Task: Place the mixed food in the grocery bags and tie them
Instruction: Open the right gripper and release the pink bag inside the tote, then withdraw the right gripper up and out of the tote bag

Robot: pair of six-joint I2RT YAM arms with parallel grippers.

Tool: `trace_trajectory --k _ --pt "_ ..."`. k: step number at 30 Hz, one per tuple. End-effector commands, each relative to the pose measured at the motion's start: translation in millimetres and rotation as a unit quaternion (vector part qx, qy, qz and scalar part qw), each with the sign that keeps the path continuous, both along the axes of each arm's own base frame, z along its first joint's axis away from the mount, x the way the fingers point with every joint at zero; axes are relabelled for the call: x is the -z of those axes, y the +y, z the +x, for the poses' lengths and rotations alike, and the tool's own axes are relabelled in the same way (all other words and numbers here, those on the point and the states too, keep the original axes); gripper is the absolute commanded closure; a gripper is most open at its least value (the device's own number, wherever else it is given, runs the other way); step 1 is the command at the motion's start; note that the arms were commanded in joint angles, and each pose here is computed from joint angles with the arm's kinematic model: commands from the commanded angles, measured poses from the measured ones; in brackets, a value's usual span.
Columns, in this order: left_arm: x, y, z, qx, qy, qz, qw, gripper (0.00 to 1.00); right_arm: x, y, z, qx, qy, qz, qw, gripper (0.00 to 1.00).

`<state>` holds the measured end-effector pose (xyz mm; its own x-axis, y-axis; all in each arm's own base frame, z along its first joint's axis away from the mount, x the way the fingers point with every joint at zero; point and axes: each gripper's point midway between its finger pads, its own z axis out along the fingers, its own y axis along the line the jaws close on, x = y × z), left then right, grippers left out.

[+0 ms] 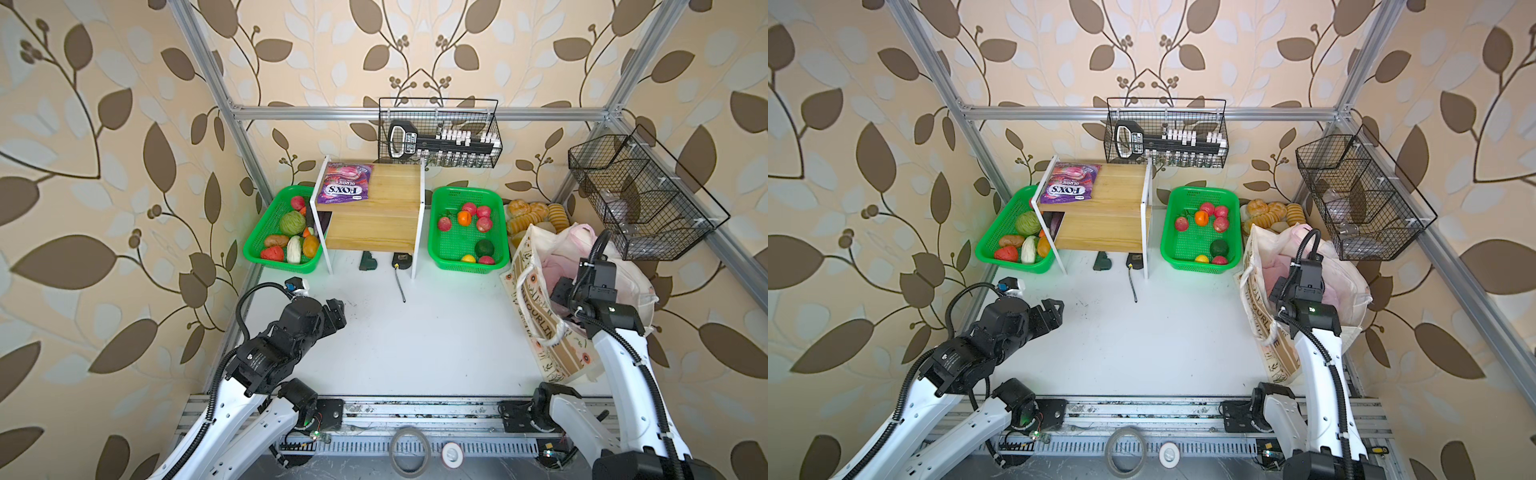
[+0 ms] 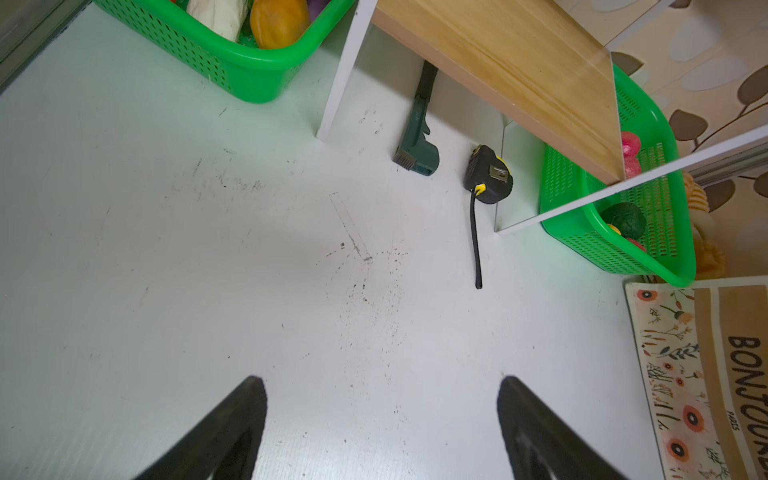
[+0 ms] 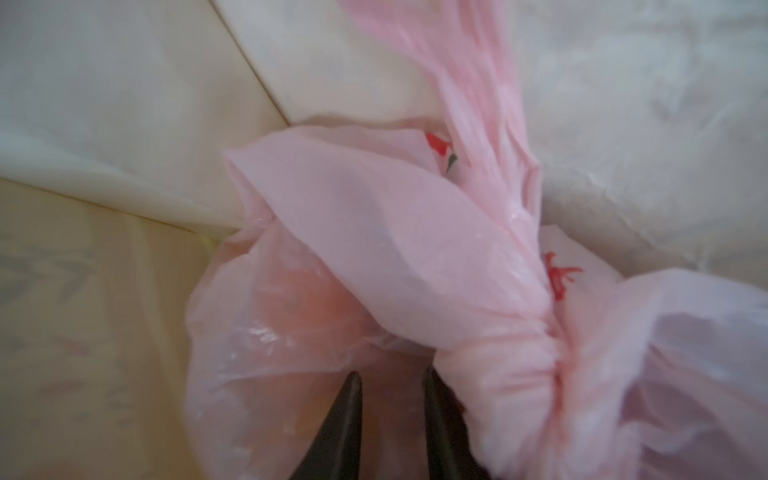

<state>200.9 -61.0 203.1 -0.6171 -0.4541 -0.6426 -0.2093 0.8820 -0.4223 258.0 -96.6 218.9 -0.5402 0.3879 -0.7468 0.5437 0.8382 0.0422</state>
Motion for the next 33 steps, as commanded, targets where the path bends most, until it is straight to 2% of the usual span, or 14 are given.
trace_trajectory --k 1,3,6,10,12,17,20,24,25,27,29,31,33 --pt "-6 4 2 -0.005 -0.013 0.007 1.0 0.11 -63 -1 2 -0.005 -0.072 -0.03 0.997 0.69" --pt "-6 4 2 -0.006 -0.013 0.003 1.0 0.11 -70 -6 4 -0.004 -0.067 -0.051 0.996 0.67" --pt "-7 2 2 -0.005 -0.013 -0.002 1.0 0.11 -54 -20 7 0.022 -0.048 -0.063 0.997 0.66" --pt "-9 3 2 -0.006 -0.015 -0.002 1.0 0.11 -6 -21 9 0.046 -0.031 -0.013 0.998 0.69" --pt "-10 4 2 -0.006 -0.016 0.0 1.0 0.11 21 -12 11 0.036 -0.023 0.01 0.999 0.71" --pt "-9 6 -1 -0.008 -0.013 0.005 1.0 0.11 68 -5 -1 0.038 0.026 0.015 0.999 0.75" --pt "-9 6 -2 -0.007 -0.014 0.001 1.0 0.11 45 -3 2 0.025 0.005 0.004 1.0 0.73" --pt "-10 5 -1 -0.005 -0.015 0.001 1.0 0.11 -46 10 14 -0.018 -0.104 -0.016 0.994 0.65" --pt "-11 4 0 -0.005 -0.015 0.0 1.0 0.11 -72 20 17 -0.042 -0.136 -0.016 0.99 0.62" --pt "-11 4 0 -0.004 -0.015 -0.001 1.0 0.11 -114 55 25 -0.133 -0.19 -0.007 0.973 0.58" --pt "-11 2 1 -0.003 -0.017 -0.004 1.0 0.11 -143 108 29 -0.251 -0.238 0.019 0.938 0.55" --pt "-10 2 1 -0.002 -0.017 -0.006 1.0 0.11 -149 159 27 -0.334 -0.253 0.044 0.907 0.53" --pt "-10 2 1 -0.003 -0.017 -0.004 1.0 0.11 -138 210 22 -0.402 -0.249 0.048 0.88 0.52"
